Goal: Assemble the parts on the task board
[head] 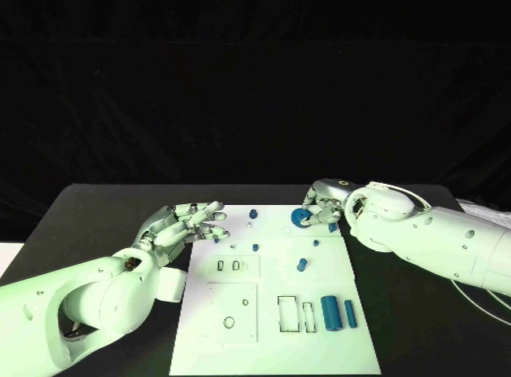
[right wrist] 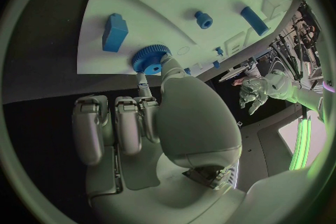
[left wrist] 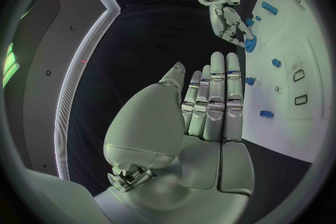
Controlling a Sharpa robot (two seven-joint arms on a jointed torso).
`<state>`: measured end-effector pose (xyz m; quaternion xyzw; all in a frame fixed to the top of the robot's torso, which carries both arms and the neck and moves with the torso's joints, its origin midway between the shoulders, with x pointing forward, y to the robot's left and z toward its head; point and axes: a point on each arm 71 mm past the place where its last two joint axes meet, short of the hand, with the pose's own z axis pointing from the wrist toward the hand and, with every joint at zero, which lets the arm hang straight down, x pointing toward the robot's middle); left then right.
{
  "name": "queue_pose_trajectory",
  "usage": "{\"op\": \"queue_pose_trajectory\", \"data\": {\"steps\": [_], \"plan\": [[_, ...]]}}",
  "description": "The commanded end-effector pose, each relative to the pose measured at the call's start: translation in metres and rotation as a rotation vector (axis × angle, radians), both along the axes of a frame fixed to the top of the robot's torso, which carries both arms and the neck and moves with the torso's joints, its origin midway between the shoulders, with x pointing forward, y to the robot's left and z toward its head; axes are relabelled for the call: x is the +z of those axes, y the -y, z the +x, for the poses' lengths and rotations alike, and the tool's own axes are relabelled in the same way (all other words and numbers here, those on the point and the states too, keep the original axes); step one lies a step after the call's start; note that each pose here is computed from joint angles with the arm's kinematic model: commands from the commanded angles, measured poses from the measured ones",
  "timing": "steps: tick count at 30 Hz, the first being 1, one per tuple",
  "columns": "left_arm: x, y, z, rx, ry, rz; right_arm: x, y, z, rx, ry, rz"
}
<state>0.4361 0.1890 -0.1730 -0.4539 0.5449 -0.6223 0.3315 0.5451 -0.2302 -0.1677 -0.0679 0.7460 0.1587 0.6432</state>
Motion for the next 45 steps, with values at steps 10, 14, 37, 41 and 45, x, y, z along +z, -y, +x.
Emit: {"op": "queue_pose_trajectory", "data": {"steps": [10,14,37,41,45], "plan": [[0.0009,0.002,-0.0005,-0.014,-0.001,-0.007,-0.005,-0.004,-0.003,0.012,0.009,-0.042],[0.0009,0.002,-0.0005,-0.014,-0.001,-0.007,-0.004,-0.007,-0.003,0.015,0.023,-0.051],[0.0002,0.003,0.0002,-0.017,-0.005,-0.007,-0.006,-0.018,-0.007,0.039,0.079,-0.104],[0.0001,0.003,0.0004,-0.017,-0.005,-0.007,-0.006,-0.021,-0.008,0.052,0.094,-0.102],[0.0000,0.003,0.0005,-0.018,-0.005,-0.007,-0.005,-0.024,-0.010,0.065,0.107,-0.098]]}}
